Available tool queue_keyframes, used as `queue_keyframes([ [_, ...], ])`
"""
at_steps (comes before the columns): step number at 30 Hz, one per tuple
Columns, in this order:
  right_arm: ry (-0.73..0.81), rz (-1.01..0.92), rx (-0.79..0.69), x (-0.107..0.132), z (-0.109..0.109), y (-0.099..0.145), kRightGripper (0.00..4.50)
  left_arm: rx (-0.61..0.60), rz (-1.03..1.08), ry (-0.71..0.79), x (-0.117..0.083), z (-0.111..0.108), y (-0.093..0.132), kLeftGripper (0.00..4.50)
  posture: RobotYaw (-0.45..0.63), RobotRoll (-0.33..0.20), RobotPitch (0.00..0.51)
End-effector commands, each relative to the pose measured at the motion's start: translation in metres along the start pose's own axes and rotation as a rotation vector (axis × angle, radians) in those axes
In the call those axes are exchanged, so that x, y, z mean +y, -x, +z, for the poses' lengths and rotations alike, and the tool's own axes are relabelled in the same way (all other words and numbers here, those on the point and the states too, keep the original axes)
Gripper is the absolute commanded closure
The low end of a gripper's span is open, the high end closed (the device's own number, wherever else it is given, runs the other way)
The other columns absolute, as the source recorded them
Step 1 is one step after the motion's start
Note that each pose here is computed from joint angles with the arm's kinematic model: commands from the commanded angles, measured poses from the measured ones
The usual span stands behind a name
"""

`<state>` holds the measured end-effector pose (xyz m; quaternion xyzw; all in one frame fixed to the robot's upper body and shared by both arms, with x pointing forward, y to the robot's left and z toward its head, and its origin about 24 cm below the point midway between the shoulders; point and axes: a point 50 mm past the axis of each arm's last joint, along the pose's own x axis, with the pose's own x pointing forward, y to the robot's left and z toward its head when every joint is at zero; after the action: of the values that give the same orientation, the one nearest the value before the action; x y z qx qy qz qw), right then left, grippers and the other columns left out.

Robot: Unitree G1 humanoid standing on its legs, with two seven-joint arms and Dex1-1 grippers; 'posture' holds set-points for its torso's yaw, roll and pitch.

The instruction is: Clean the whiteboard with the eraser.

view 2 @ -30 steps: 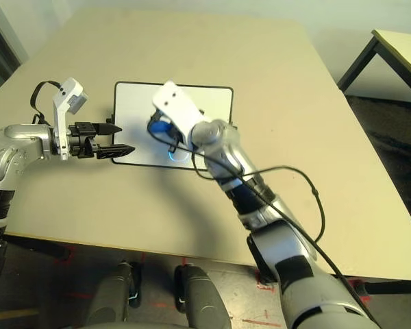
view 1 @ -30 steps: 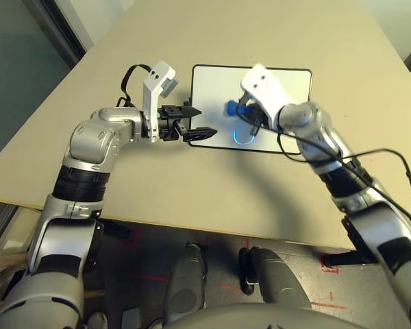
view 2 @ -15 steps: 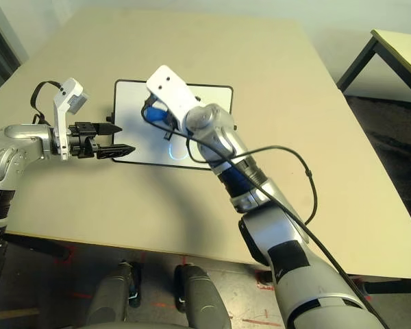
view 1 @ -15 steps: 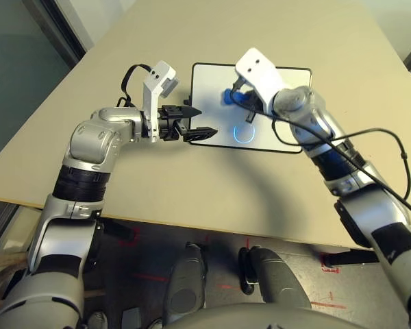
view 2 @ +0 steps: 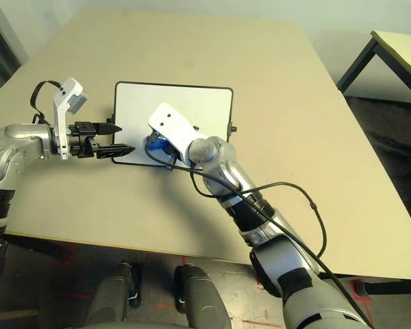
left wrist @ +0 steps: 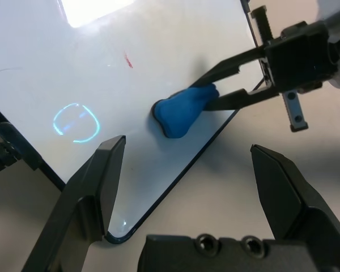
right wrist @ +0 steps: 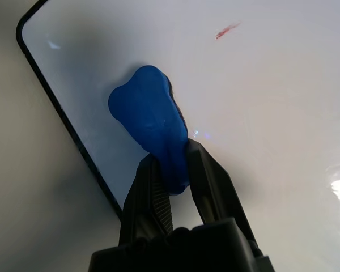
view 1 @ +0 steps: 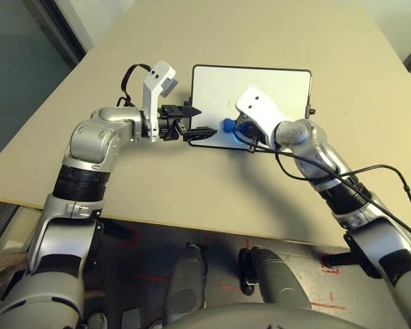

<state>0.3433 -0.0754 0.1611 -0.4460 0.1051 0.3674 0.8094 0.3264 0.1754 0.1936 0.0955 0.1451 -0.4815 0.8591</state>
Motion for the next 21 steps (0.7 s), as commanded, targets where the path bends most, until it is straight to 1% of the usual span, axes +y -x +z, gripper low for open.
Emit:
queue_keyframes([
  [1,-0.062,-0.091,0.053,-0.025,-0.007,-0.001,3.94,0.007,-0.007,-0.007,0.0,0.0,-0.002,0.0,-0.01,0.0,0.131],
  [4,-0.075,-0.136,0.026,-0.04,0.002,-0.002,3.94,0.006,-0.008,-0.006,0.001,0.0,-0.003,0.0,-0.01,0.0,0.132],
  [7,-0.077,-0.141,0.024,-0.041,0.003,-0.004,3.94,0.005,-0.009,-0.006,0.001,0.0,-0.003,0.0,-0.01,0.0,0.133],
  [9,-0.07,-0.122,0.027,-0.035,0.002,-0.005,3.94,0.003,-0.008,-0.006,0.002,0.001,-0.002,0.0,-0.01,0.0,0.134],
  [14,-0.042,-0.017,0.031,-0.001,-0.004,-0.006,3.94,0.005,-0.005,-0.002,0.001,-0.001,-0.001,0.0,-0.01,0.0,0.136],
  [16,-0.033,0.009,0.031,0.007,-0.005,-0.005,3.94,0.006,-0.005,0.0,0.001,-0.002,-0.001,0.0,-0.01,0.0,0.136],
  [20,-0.024,0.029,0.031,0.011,-0.005,-0.004,3.94,0.006,0.0,0.002,0.001,-0.002,0.0,0.0,0.0,0.0,0.137],
  [21,-0.027,0.01,0.027,0.005,-0.003,-0.005,3.94,0.006,0.003,0.003,0.002,-0.002,0.001,0.0,-0.01,0.0,0.138],
])
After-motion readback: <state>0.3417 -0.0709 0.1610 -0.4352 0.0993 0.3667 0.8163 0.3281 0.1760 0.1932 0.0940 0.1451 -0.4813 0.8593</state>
